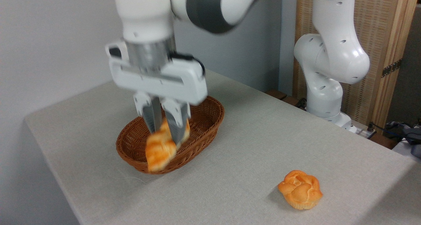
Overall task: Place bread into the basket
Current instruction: 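Lift the braided roll and carry it over the basket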
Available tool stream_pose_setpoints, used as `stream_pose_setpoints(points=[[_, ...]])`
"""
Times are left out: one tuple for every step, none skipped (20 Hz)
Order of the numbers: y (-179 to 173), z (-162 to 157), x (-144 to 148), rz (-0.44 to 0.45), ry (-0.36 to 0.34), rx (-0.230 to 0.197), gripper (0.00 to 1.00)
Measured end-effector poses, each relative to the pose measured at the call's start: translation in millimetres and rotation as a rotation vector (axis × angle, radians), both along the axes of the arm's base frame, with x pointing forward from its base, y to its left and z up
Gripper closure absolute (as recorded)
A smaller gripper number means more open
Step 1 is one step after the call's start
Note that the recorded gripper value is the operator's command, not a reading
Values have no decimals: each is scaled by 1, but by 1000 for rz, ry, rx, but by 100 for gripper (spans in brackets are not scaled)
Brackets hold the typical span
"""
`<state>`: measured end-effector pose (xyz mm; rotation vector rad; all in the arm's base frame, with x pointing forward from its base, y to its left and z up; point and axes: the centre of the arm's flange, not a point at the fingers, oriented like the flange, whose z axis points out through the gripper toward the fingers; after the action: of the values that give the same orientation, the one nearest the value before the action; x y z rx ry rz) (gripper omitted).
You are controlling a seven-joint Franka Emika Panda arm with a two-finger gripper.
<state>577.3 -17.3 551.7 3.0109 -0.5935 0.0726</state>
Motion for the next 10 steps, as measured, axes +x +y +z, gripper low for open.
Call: stream_pose_setpoints(points=[[-17,7,-5,-27,12,-20,64],[-37,11,-11,-59,28,-38,64],[-57,12,-16,-93,43,-52,64],[-76,11,-20,-119,56,-63,63],[-91,8,-23,-135,68,-69,62],[-100,3,-24,-143,79,-70,62],[-106,-1,-24,-150,88,-70,61],[-108,-5,-23,-154,96,-70,61],[-110,-9,-22,-156,102,-70,59],[-112,-13,-21,-159,109,-70,56]])
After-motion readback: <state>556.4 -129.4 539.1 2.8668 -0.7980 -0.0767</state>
